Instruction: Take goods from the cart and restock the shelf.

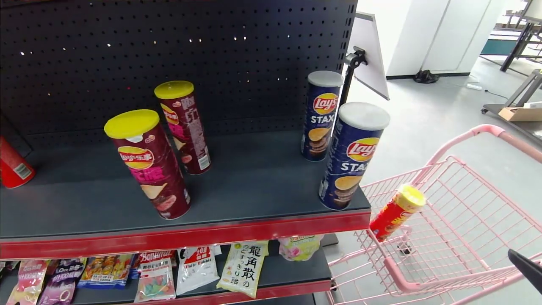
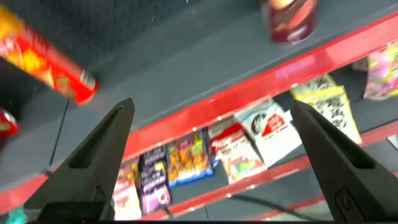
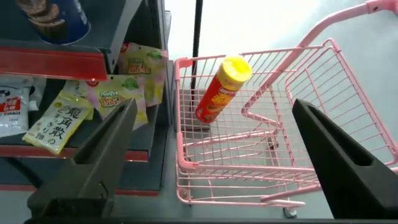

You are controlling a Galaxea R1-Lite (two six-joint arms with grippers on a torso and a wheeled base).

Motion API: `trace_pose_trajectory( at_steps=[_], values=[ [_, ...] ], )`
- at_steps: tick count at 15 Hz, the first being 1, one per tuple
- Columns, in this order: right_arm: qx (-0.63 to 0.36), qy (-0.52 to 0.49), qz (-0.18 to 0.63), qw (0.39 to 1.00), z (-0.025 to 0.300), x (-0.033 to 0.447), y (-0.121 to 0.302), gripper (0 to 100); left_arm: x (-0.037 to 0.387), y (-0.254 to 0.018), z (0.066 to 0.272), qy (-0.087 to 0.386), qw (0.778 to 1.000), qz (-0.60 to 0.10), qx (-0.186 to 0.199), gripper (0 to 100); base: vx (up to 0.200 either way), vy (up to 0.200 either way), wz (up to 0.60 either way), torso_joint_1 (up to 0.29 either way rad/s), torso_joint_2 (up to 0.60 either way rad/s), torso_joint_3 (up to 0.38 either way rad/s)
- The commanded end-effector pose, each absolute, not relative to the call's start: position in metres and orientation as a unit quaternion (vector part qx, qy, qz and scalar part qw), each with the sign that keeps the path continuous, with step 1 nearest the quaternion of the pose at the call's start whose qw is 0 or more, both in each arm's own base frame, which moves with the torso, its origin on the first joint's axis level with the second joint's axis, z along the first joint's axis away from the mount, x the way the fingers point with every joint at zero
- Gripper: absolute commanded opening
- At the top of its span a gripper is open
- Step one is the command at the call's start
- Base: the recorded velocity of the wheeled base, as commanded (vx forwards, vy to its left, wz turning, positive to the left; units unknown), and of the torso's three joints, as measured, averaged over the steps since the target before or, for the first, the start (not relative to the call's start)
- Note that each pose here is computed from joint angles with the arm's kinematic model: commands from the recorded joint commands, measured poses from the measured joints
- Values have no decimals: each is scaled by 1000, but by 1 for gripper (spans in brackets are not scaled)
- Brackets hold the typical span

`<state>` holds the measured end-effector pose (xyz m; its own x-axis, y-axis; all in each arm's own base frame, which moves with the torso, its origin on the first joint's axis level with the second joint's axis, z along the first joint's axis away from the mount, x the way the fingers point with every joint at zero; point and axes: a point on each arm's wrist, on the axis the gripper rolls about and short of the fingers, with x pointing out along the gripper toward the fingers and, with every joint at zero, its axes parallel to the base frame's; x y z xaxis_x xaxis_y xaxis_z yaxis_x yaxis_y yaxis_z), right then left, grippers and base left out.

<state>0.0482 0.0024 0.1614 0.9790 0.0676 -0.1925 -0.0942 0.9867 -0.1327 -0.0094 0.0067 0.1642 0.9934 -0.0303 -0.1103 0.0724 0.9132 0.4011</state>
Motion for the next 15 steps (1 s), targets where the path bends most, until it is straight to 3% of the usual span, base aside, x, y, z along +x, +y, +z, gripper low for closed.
trace_pose_trajectory(
  at_steps=[1, 6, 11, 15],
  values=[
    [-72, 99, 42, 992, 159, 48, 2, 100, -18, 9, 158, 27, 978, -29, 203, 100, 0, 0, 0, 0, 0, 0],
    [-78, 106, 43, 990, 154, 47, 2, 100, -31, 11, 132, 1, 980, -26, 198, 100, 0, 0, -120, 0, 0, 0],
    [-78, 108, 42, 990, 152, 47, 2, 100, -30, 11, 128, 6, 980, -29, 199, 100, 0, 0, -600, 0, 3, 1],
    [-85, 120, 41, 988, 144, 46, 2, 100, -31, 11, 128, 2, 980, -28, 198, 100, 0, 0, 0, 0, 0, 0]
  ],
)
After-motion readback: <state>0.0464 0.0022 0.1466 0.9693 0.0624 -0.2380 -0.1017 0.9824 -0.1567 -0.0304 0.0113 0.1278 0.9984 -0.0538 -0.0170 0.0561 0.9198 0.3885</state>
